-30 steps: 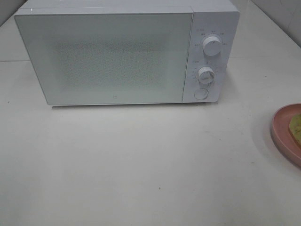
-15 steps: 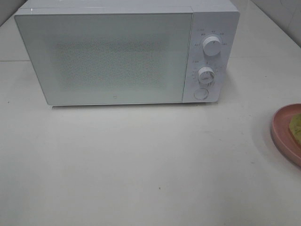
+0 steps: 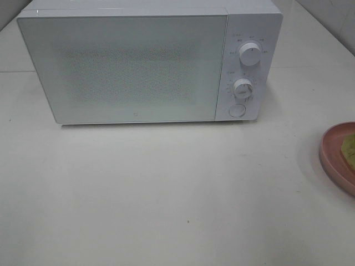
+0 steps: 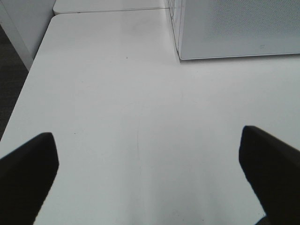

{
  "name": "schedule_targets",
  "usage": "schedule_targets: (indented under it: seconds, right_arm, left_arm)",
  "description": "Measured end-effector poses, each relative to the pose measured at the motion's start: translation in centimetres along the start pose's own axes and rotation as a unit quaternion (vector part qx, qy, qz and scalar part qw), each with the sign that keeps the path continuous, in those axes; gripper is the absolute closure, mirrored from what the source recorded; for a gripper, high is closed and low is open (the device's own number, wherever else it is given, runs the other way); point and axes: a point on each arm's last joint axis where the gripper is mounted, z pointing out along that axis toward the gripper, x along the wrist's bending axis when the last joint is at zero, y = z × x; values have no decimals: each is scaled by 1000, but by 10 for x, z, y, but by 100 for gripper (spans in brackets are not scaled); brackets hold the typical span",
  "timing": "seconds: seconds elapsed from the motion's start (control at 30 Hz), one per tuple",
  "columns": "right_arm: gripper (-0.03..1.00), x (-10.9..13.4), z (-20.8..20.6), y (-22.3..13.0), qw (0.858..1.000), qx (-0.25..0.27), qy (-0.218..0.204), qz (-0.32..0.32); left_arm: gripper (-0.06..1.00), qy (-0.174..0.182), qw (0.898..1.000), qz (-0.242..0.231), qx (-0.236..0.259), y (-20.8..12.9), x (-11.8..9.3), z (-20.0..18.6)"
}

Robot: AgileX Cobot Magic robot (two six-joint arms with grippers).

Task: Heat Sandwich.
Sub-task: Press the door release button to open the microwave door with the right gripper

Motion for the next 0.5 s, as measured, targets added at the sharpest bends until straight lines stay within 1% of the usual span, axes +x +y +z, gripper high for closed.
schedule_targets:
  seconds: [0.33,0.5]
  right_arm:
    - [21,0,27,6,1000,-17,0,0]
    - [21,0,45,5,1000,-14,-1,0]
  left_arm:
    - [-5,0,1000,0,0,0,0,0]
    - [-5,0,1000,0,0,0,0,0]
